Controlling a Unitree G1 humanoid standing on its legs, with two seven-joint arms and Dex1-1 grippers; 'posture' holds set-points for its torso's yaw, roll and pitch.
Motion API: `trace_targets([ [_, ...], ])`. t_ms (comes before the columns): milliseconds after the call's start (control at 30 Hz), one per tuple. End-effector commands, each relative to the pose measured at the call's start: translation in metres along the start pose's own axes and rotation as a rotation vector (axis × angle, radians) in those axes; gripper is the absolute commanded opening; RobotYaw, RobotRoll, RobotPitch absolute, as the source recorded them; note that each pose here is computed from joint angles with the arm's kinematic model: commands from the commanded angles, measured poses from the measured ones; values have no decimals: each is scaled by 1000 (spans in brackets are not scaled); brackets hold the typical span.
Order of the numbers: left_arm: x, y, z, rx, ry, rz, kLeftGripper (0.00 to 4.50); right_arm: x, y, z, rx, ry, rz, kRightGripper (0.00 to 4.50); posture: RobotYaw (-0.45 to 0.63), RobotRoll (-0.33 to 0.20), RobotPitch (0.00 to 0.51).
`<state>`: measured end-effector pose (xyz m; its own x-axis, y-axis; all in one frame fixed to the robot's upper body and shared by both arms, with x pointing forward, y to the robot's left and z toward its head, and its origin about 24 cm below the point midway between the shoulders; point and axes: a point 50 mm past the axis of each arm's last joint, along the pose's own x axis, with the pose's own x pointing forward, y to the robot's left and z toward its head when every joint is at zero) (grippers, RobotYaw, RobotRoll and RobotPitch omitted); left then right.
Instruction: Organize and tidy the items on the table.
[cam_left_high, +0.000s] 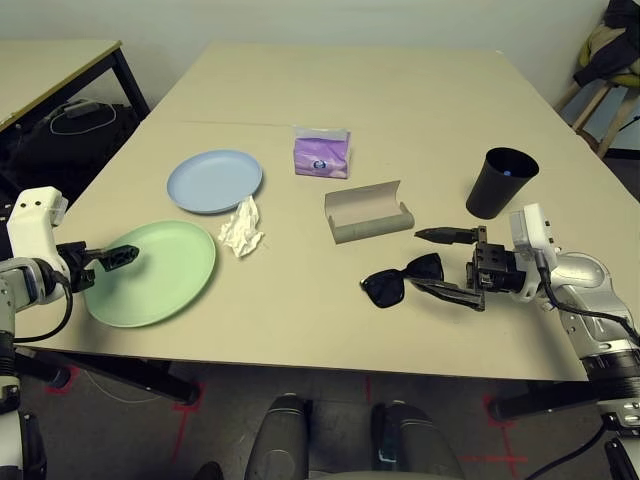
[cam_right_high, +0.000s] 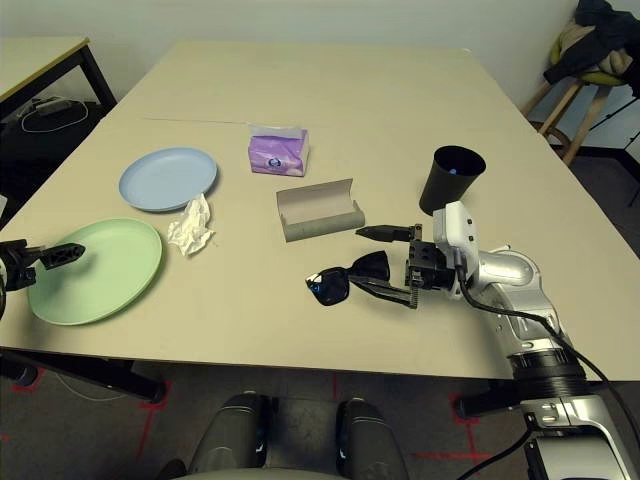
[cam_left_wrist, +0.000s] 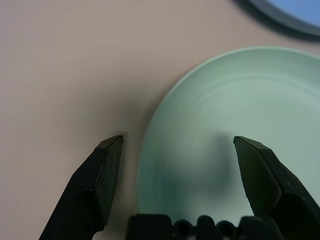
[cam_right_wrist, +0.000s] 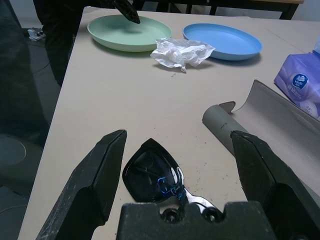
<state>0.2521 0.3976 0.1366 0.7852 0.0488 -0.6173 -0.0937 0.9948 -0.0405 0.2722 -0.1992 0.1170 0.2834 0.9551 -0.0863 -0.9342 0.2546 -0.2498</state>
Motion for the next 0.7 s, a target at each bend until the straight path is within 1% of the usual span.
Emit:
trace_targets([
  [33,-1,6,-6,17,32,22,4320,1,2,2,-10,4,11,4500,202,0,46],
  [100,-2,7,-7,18,29,29,3861,1,2,2,-10,3,11,4500,203,0,45],
  [133,-2,7,-7,19,29,30,3539,2,2,2,-11,3,11,4500,203,0,45],
  [267,-3,8,-8,15,29,27,1975,3,1,3,-13,1,9,4500,206,0,44],
  [300,-3,7,-8,15,29,26,1507,3,1,3,-13,1,8,4500,206,0,44],
  [433,-3,7,-10,8,37,20,14,4,1,3,-14,0,6,4500,206,0,45],
  [700,-3,8,-13,5,47,16,14,4,0,4,-16,1,0,4500,204,0,46],
])
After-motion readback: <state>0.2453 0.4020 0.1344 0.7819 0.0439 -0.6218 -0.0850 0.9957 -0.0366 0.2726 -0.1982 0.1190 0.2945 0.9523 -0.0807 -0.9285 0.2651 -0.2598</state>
